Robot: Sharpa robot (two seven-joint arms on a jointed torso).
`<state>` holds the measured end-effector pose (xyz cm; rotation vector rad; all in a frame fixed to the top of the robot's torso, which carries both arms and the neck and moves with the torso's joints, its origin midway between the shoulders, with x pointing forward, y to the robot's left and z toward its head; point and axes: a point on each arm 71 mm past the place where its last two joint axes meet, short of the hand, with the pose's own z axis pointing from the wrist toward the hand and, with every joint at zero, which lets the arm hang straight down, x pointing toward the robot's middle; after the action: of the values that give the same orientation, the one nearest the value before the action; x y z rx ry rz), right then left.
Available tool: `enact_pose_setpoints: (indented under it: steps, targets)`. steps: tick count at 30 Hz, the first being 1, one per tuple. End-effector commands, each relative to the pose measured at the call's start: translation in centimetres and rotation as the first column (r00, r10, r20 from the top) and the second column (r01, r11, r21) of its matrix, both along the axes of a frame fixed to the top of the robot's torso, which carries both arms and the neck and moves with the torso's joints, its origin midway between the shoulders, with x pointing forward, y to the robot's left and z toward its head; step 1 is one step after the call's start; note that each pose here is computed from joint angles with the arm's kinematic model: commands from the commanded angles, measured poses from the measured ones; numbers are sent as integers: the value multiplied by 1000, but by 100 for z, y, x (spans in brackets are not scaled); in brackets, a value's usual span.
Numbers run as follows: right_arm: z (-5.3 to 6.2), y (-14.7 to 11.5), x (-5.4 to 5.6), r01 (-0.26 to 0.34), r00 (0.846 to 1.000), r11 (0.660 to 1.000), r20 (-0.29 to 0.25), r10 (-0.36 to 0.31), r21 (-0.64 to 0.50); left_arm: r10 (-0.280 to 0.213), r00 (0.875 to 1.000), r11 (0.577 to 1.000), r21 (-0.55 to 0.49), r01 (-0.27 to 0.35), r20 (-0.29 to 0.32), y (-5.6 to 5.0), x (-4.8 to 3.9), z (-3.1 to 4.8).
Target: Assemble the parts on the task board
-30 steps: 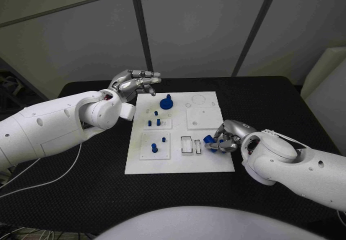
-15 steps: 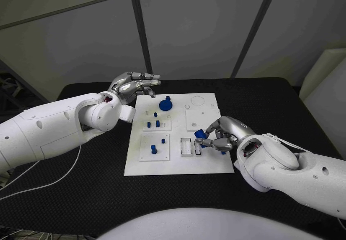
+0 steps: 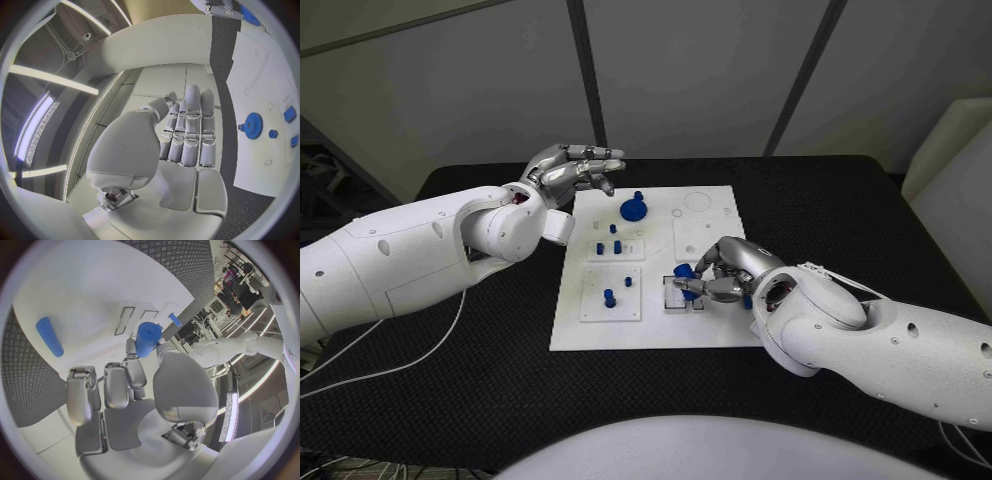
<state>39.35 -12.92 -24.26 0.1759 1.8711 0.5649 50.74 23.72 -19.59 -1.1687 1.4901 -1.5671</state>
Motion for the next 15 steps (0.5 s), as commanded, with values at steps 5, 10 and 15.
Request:
enact_pose_setpoints:
  steps: [5, 10, 15]
  targets:
    - [-49, 130, 2, -51, 997, 998, -59, 49, -36, -14, 1000, 1000, -9, 14, 3, -26, 0, 11]
    - [-51, 155, 22, -36, 998, 999, -48, 34, -37, -14, 1000, 1000, -9, 14, 2, -25, 1, 11]
    - [-47, 150, 40, -10, 999, 999, -33, 9, -31, -14, 1000, 1000, -9, 14, 2, -20, 2, 10]
